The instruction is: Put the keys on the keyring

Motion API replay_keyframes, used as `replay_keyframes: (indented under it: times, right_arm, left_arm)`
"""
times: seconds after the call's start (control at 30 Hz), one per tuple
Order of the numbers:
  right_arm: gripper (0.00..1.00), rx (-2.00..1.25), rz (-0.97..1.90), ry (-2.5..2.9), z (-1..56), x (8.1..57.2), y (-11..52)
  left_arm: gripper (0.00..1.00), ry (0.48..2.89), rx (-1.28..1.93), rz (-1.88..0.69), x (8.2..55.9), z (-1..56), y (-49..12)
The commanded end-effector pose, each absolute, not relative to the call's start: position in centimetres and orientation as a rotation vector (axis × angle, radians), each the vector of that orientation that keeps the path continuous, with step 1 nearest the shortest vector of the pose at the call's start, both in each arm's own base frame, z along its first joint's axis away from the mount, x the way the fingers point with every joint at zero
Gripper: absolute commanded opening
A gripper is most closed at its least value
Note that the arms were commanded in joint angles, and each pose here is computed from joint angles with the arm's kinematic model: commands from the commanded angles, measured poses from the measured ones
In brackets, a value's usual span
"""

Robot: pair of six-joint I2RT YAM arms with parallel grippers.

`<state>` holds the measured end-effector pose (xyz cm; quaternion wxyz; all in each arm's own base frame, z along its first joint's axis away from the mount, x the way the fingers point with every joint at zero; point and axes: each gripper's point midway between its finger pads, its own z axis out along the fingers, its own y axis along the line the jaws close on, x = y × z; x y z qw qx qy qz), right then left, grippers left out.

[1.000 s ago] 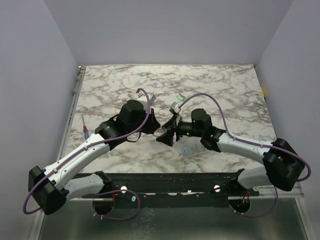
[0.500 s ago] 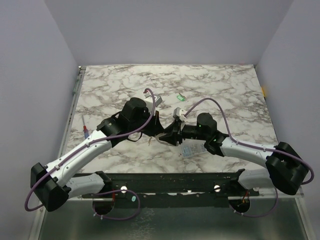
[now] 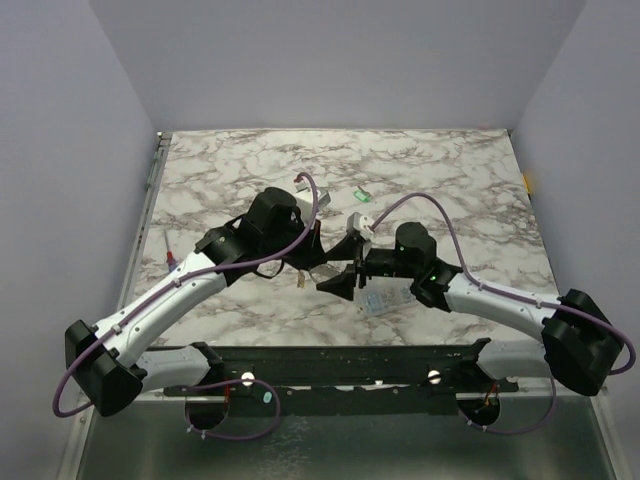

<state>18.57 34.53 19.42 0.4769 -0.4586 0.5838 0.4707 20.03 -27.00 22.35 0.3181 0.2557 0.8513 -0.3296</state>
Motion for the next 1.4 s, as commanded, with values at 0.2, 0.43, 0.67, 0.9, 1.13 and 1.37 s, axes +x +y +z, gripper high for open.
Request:
replay_keyframes:
  times: [0.2, 0.43, 0.67, 0.9, 1.13, 1.37]
  right_arm:
    - [0.77, -1.106, 1.249, 1.421, 22.3, 17.3, 34.8]
    - [0.5, -1.104, 1.181, 1.455, 21.4, 18.4, 34.8]
    - [0.64, -1.0, 1.075, 1.633, 19.4, 20.3, 33.9]
    - [0.78, -0.704, 0.877, 1.813, 17.8, 23.1, 30.4]
    - [0.64, -0.556, 0.842, 1.88, 18.9, 24.1, 29.5]
    - [0.84, -0.396, 0.815, 2.056, 21.4, 25.8, 28.3]
  left_arm:
    - [0.0, 2.227, 0.68, -0.838, 20.8, 22.9, -27.0]
    - [0.0, 2.204, 0.666, -0.836, 20.8, 23.5, -26.8]
    - [0.0, 2.23, 0.623, -0.774, 21.1, 22.4, -25.8]
    - [0.24, 2.296, 0.543, -0.615, 21.8, 18.5, -23.5]
    - [0.78, 2.164, 0.602, -0.604, 22.5, 20.0, -23.4]
    - [0.85, 2.178, 0.556, -0.341, 25.5, 18.3, -21.0]
